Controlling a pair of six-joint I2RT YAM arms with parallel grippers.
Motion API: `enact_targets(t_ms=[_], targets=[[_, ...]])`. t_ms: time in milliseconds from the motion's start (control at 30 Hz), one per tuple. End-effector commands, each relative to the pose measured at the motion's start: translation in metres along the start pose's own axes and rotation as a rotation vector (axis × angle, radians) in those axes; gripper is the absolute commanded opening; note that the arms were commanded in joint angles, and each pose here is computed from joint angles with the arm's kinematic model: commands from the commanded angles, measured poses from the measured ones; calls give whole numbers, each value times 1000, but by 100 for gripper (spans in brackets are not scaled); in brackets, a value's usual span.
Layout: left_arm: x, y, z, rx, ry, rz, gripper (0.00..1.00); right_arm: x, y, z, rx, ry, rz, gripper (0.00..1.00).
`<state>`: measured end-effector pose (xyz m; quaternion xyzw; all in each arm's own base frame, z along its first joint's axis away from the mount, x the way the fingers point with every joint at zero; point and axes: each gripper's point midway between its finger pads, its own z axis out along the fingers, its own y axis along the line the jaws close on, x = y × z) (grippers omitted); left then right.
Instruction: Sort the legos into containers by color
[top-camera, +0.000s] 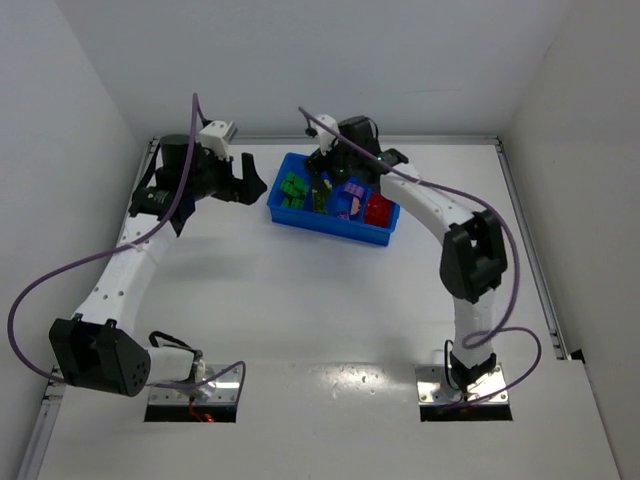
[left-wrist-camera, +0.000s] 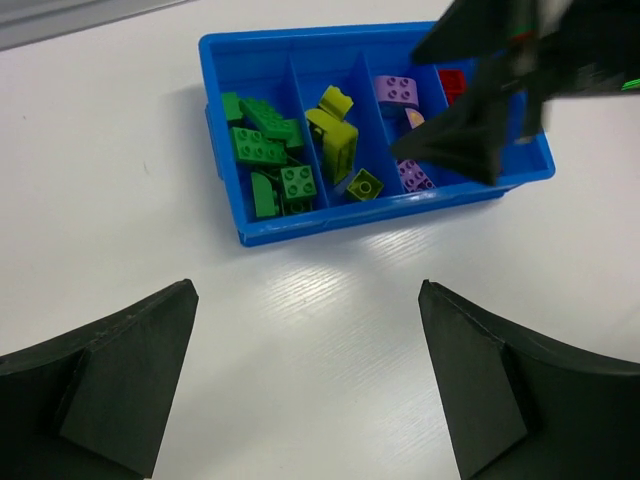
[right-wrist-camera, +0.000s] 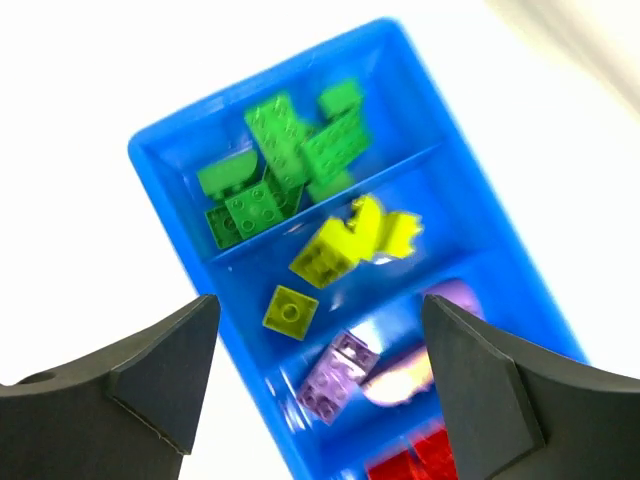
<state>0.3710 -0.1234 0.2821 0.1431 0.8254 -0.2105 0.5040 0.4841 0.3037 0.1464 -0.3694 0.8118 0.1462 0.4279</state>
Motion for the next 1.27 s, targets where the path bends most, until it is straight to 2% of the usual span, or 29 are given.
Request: enact_targets(t_ms=[0, 67, 100, 200, 267, 300, 333, 367, 433, 500, 600, 767, 900, 1233], targets=[[-6, -4, -10, 22, -42, -16, 100, -73, -31, -88, 123, -192, 1, 82], [-8, 6, -17, -30, -59, -2, 100, -71, -39, -120, 162, -199, 3, 82], [-5, 8, -18, -43, -57, 6, 100, -83, -43, -157, 202, -243, -14, 82], [18, 15, -13, -53, -7, -8, 100, -33, -68, -205, 341, -132, 8, 83], [24, 22, -11, -75, -7, -13, 100, -8, -70, -222, 362, -97, 32, 83], [30, 24, -8, -76, 10, -20, 100, 18, -74, -238, 389, -68, 58, 85], [34, 32, -5, -97, 18, -29, 100, 30, -75, -246, 404, -59, 70, 85], [40, 36, -5, -106, 27, -37, 100, 62, -71, -243, 401, -7, 101, 85], [48, 45, 1, -118, 48, -44, 100, 78, -74, -263, 446, -24, 132, 86], [52, 58, 2, -149, 51, -58, 100, 109, -71, -267, 475, 8, 179, 86], [56, 72, 2, -206, 47, -52, 100, 131, -79, -285, 550, -33, 250, 87], [80, 91, 2, -276, 84, -17, 100, 173, -85, -292, 594, 1, 349, 88], [106, 96, -4, -300, 109, 15, 100, 184, -90, -293, 574, -14, 414, 90], [127, 107, -10, -351, 120, 7, 100, 195, -97, -294, 541, -25, 495, 90]])
